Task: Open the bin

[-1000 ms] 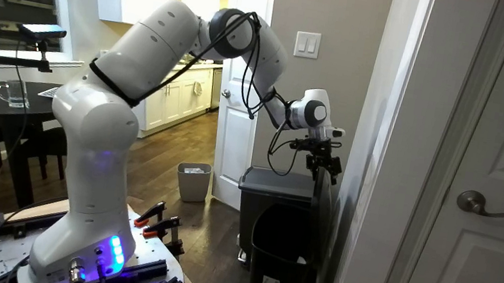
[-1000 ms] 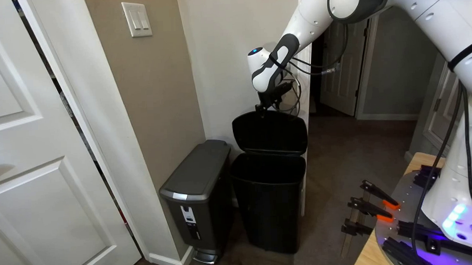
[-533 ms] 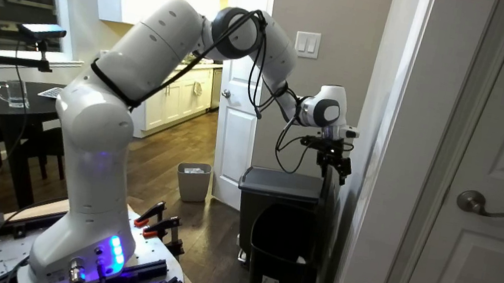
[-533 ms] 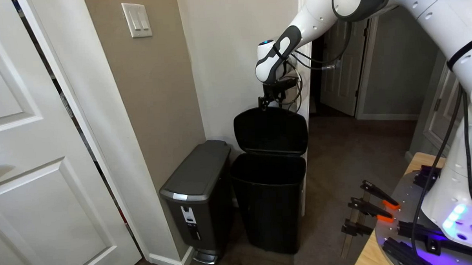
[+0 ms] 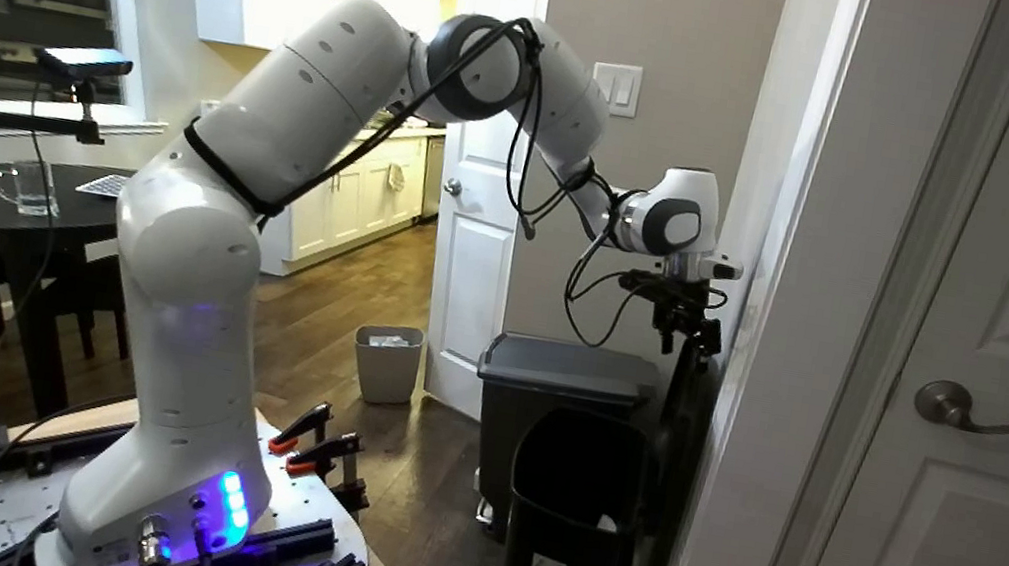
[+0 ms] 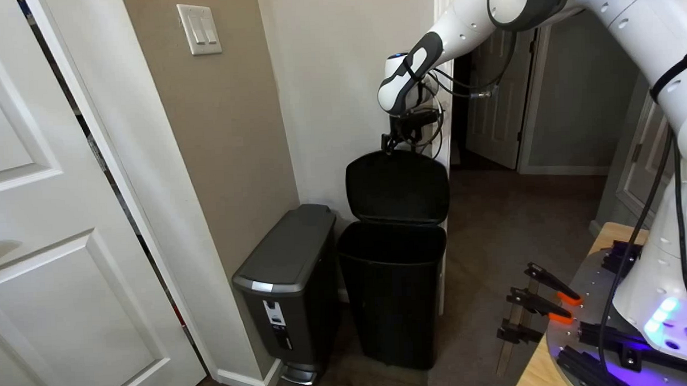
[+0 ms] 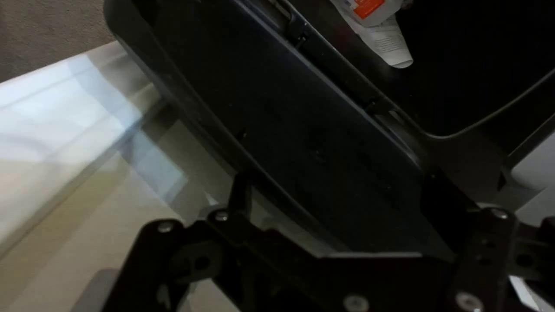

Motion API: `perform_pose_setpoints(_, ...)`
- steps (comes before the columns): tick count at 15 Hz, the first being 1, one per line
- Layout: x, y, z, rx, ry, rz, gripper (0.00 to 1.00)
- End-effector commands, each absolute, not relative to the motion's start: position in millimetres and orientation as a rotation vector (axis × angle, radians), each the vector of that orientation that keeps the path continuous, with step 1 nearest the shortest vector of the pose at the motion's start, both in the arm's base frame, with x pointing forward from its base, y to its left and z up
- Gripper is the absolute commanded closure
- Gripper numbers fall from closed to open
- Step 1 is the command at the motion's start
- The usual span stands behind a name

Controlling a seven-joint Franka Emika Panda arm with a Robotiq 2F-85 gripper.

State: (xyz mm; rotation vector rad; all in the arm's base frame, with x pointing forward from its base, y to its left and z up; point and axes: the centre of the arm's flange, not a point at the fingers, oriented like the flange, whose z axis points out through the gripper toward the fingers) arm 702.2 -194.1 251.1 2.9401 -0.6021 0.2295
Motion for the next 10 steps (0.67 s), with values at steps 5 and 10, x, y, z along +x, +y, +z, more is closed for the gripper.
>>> perform_pose_setpoints(5, 699.7, -207.0, 285.2, 2.946, -0.642, 0.300, 0.00)
perform_pose_setpoints(10, 686.0, -202.5, 333.9, 2.972, -0.729, 0.411, 0.00)
